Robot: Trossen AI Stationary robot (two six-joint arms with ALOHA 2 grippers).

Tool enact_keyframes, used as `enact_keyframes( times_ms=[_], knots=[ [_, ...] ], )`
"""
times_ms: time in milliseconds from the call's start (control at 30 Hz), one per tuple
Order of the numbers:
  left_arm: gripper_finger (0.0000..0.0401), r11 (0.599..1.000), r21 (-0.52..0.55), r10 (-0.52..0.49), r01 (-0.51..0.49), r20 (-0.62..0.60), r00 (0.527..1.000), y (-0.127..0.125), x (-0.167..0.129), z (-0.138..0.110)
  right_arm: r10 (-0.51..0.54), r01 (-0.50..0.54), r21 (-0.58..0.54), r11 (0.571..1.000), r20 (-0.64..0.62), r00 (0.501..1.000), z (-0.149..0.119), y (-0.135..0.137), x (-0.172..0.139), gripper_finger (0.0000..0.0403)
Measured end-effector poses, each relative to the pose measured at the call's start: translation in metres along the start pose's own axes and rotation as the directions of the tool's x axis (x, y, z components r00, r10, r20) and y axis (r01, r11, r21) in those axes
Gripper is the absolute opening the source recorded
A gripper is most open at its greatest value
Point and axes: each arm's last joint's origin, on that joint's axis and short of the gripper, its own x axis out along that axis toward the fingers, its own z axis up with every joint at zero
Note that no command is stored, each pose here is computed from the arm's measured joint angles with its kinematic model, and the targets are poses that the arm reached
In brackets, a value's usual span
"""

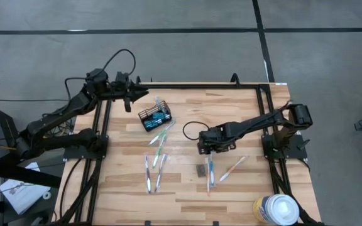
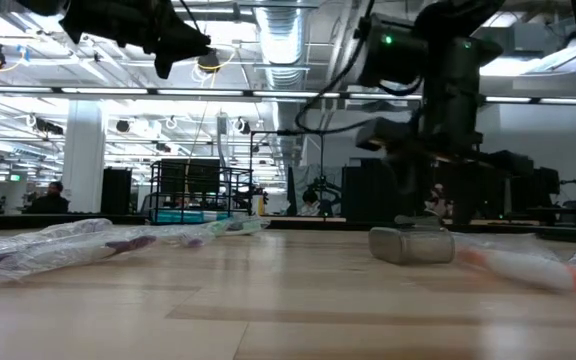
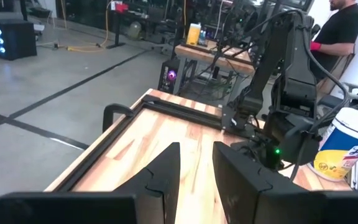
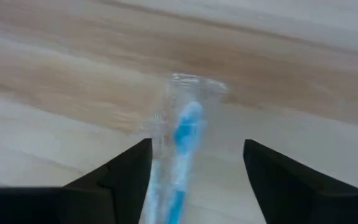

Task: Pick & Place toothbrushing station
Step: Put the blue toothbrush into the black organizer

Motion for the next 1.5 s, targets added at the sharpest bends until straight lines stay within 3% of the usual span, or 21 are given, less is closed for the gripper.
enact_keyframes(
  times_ms=[300,400,533,767,967,1500],
  knots=[
    [0.009,1.0,-0.025,0.004,-0.004,-0.036,0.999,0.003,0.002,-0.014,0.008,-0.008,-0.004,1.0,0.049,0.999,0.004,0.0,0.0,0.012],
    [0.009,1.0,-0.031,0.004,-0.005,-0.037,0.999,0.003,0.002,-0.014,0.031,-0.029,-0.024,0.999,0.055,0.998,0.009,0.002,-0.001,0.0102],
    [0.009,0.999,-0.044,0.004,-0.005,-0.037,0.999,0.003,0.002,-0.014,0.041,-0.039,-0.034,0.999,0.048,0.998,0.014,0.002,-0.001,0.0109],
    [0.009,0.999,-0.052,0.004,-0.006,-0.037,0.999,0.003,0.002,-0.014,0.045,-0.044,-0.063,0.997,0.006,0.999,0.02,0.0,-0.002,0.0168],
    [0.009,0.998,-0.057,-0.008,0.006,-0.038,0.999,0.002,0.002,-0.014,-0.01,0.01,-0.073,0.997,-0.011,1.0,0.018,-0.005,-0.002,0.0202],
    [0.009,0.998,-0.058,-0.013,0.01,-0.04,0.999,0.002,0.002,-0.015,-0.062,0.063,-0.061,0.996,0.019,0.998,0.017,-0.007,0.004,0.0174]
  ],
)
